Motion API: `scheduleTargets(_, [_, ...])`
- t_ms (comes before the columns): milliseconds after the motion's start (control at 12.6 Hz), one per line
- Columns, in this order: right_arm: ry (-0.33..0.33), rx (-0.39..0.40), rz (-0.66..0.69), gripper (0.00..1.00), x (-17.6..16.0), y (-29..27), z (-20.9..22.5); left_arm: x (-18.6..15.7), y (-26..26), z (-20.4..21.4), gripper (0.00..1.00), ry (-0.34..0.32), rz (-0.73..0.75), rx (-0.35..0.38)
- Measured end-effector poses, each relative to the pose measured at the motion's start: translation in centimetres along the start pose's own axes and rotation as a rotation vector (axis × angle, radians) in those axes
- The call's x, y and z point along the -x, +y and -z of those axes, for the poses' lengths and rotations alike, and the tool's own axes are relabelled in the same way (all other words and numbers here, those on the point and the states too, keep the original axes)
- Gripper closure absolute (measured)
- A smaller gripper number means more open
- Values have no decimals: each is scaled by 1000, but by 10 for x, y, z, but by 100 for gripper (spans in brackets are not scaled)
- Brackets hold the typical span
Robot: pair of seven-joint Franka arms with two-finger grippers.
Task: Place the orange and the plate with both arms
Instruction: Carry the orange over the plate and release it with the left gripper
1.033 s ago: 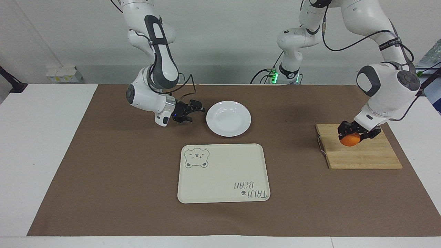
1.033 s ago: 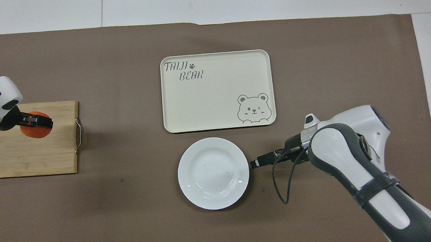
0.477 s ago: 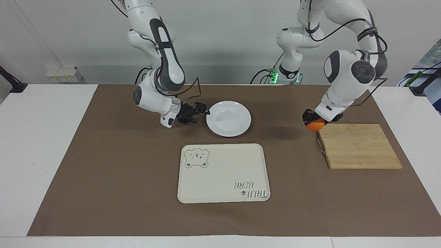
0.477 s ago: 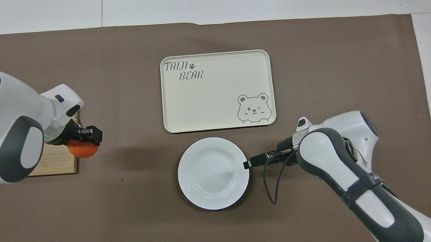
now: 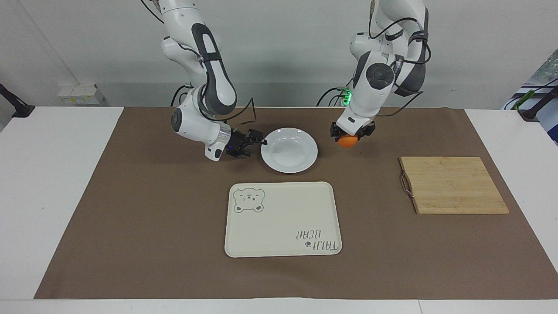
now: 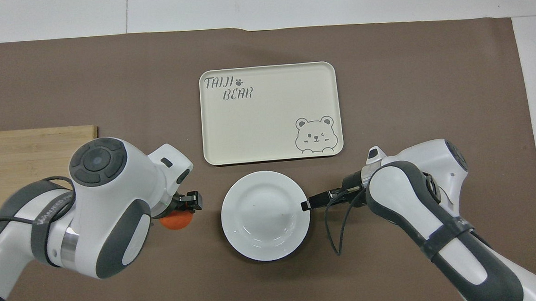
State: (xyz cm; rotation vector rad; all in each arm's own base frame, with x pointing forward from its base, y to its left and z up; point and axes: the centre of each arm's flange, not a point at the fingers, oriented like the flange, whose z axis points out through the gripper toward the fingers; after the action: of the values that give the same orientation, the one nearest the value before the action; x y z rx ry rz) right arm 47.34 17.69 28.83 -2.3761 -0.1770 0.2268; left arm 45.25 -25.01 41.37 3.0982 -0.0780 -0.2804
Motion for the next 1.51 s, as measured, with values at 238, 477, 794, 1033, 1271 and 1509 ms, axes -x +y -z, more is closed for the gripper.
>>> scheduleTargets(238, [2, 1, -8, 0, 0, 2, 1, 7, 43, -14, 20, 37, -44, 71])
scheduleTargets(477, [4, 0, -17, 0, 0, 4, 2, 10, 81, -26, 20, 74, -54, 167])
scheduleTargets(794, [3, 1, -29, 0, 0, 4, 1, 26, 131, -65, 20, 73, -73, 177])
scheduleTargets(1033, [4, 1, -31, 0, 0, 4, 1, 31, 146, -82, 20, 68, -38, 172])
scheduleTargets(1271, [5, 2, -40, 0, -1, 4, 1, 30, 145, -85, 16, 64, -25, 170])
scheduleTargets(1509, [5, 2, -43, 0, -1, 4, 1, 30, 145, -84, 0, 65, -25, 171])
